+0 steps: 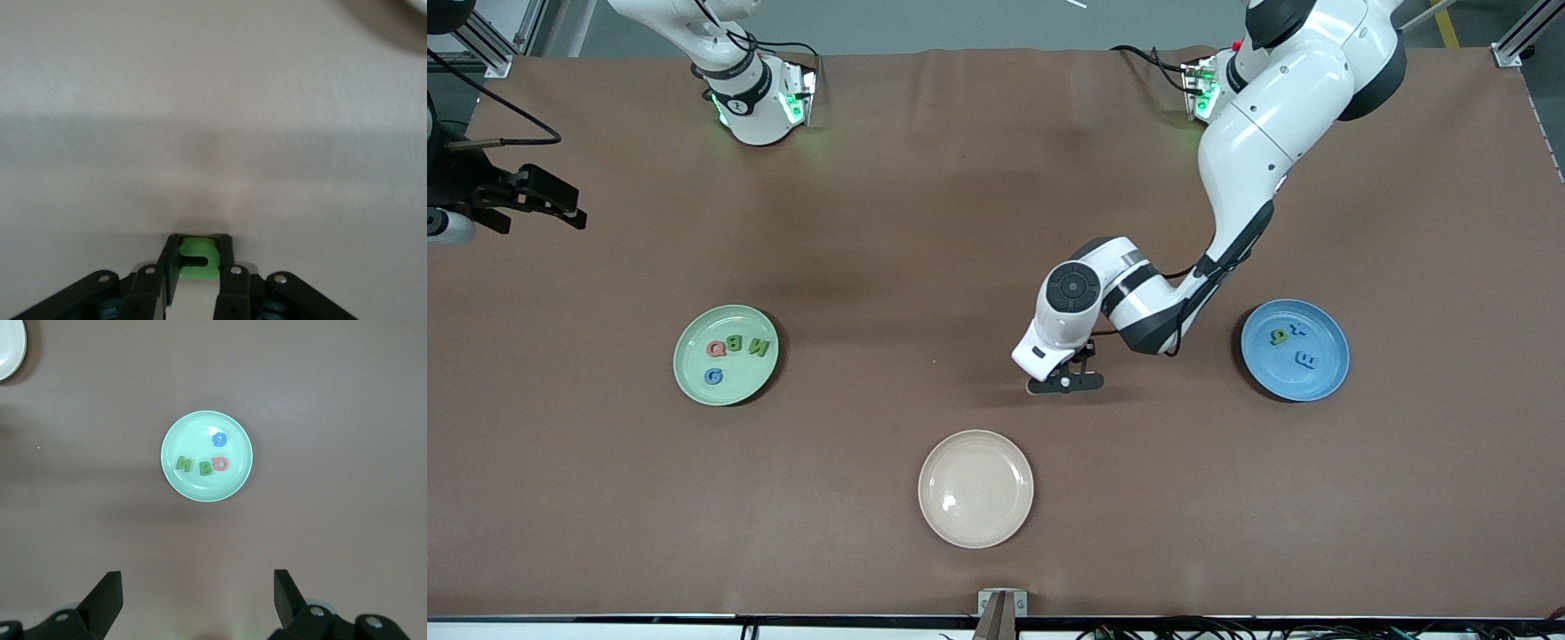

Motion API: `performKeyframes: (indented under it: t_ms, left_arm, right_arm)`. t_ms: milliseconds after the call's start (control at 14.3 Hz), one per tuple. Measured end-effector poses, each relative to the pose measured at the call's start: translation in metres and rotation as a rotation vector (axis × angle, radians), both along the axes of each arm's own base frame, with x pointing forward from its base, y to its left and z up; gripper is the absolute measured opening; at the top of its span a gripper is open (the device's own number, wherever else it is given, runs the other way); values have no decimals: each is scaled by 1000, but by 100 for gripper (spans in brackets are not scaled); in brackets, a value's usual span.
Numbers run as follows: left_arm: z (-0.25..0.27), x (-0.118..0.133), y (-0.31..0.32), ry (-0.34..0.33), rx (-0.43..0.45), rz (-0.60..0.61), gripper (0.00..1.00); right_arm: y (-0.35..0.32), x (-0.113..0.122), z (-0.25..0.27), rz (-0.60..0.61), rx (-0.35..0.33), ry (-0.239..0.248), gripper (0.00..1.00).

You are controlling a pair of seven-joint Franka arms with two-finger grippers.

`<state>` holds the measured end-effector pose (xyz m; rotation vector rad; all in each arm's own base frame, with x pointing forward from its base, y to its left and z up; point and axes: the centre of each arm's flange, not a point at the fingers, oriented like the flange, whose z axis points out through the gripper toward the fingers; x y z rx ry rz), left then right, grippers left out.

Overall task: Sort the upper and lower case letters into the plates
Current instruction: 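Lift the green u and carry it over the blue plate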

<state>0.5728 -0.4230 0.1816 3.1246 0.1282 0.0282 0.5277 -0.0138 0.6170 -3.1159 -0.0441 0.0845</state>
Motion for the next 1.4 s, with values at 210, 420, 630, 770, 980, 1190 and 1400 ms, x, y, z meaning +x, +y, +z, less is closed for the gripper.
performKeyframes:
  t_ms: [210,420,630,770,980,1190,1400]
  left_arm:
    - [26,15,33,37,101,-23,27]
    - [71,27,70,74,138,-87,27]
    - [101,31,136,124,88,-106,27]
    - [101,25,181,142,108,-131,27]
    - [92,8,215,158,147,-171,27]
    - [80,-4,226,139,158,-189,27]
    - [66,-12,248,144,158,-182,27]
  right_arm:
    - [1,0,0,-28,-1,0,100]
    - [3,0,1,-29,-2,0,100]
    - [4,0,1,-28,-2,-1,100]
    - [4,0,1,-29,-2,-1,100]
    - [4,0,1,-30,-2,-1,100]
    - [4,-1,1,-29,-2,-1,100]
    - [5,-1,1,-28,-2,-1,100]
